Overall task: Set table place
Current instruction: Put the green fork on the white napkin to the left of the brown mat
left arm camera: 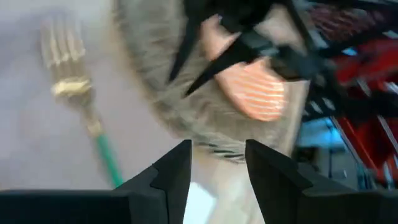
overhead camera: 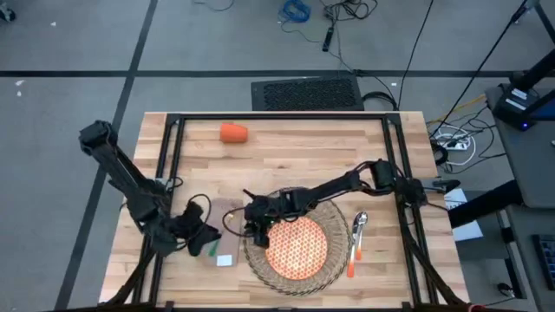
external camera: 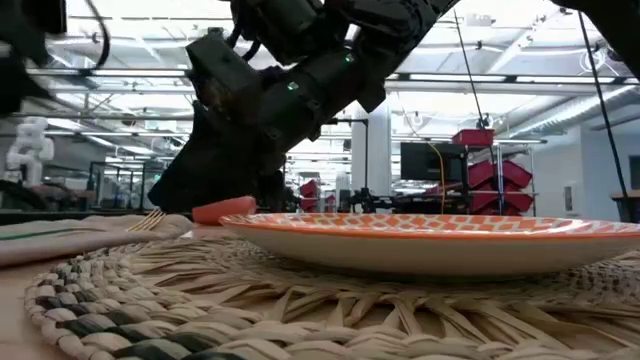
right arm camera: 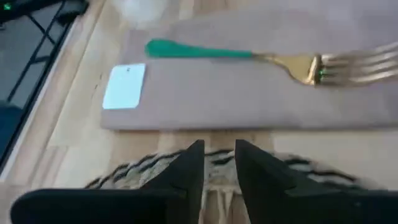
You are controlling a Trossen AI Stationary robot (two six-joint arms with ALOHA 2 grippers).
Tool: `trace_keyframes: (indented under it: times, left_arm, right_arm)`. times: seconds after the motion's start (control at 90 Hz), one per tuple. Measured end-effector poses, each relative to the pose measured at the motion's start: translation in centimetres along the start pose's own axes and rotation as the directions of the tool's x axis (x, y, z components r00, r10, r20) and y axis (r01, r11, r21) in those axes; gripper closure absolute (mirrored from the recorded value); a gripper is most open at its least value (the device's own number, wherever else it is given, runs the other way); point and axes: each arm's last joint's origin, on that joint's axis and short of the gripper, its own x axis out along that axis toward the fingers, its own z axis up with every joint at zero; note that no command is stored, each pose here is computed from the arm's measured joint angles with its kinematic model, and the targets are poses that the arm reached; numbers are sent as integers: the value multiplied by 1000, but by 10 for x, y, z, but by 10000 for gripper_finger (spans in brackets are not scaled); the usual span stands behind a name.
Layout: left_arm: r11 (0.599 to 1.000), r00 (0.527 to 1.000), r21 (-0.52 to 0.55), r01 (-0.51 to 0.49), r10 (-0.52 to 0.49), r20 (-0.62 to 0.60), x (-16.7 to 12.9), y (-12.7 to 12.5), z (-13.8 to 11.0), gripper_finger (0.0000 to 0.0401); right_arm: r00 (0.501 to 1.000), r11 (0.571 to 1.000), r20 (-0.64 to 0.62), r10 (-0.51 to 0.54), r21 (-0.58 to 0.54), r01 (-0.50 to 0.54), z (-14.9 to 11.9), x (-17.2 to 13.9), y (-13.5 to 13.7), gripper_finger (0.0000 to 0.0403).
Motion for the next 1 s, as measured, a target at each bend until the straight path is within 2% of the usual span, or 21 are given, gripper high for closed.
trace_keyframes:
  times: [0.178,0.333,0.478,0.633,0.756,1.0]
  left_arm:
    - [984,997,171,41,-51,54,-9,-20,8,264]
    - [970,997,241,42,-57,54,-11,-22,9,264]
    - [960,997,278,38,-55,53,-11,-22,9,264]
    - [955,997,295,36,-54,52,-11,-21,9,264]
    - [947,997,320,33,-52,51,-11,-21,8,264]
    - [946,998,320,49,-59,21,-11,-21,7,264]
  right_arm:
    - [999,988,20,-49,145,45,11,-6,-28,323]
    - [996,967,82,-46,252,24,36,-15,-47,323]
    - [993,968,114,-28,251,-1,56,-23,-51,327]
    - [999,964,41,-20,267,8,64,-24,-52,355]
    - [1000,959,-14,-22,283,25,63,-11,-62,372]
    - [990,961,-137,-31,267,67,72,15,-80,354]
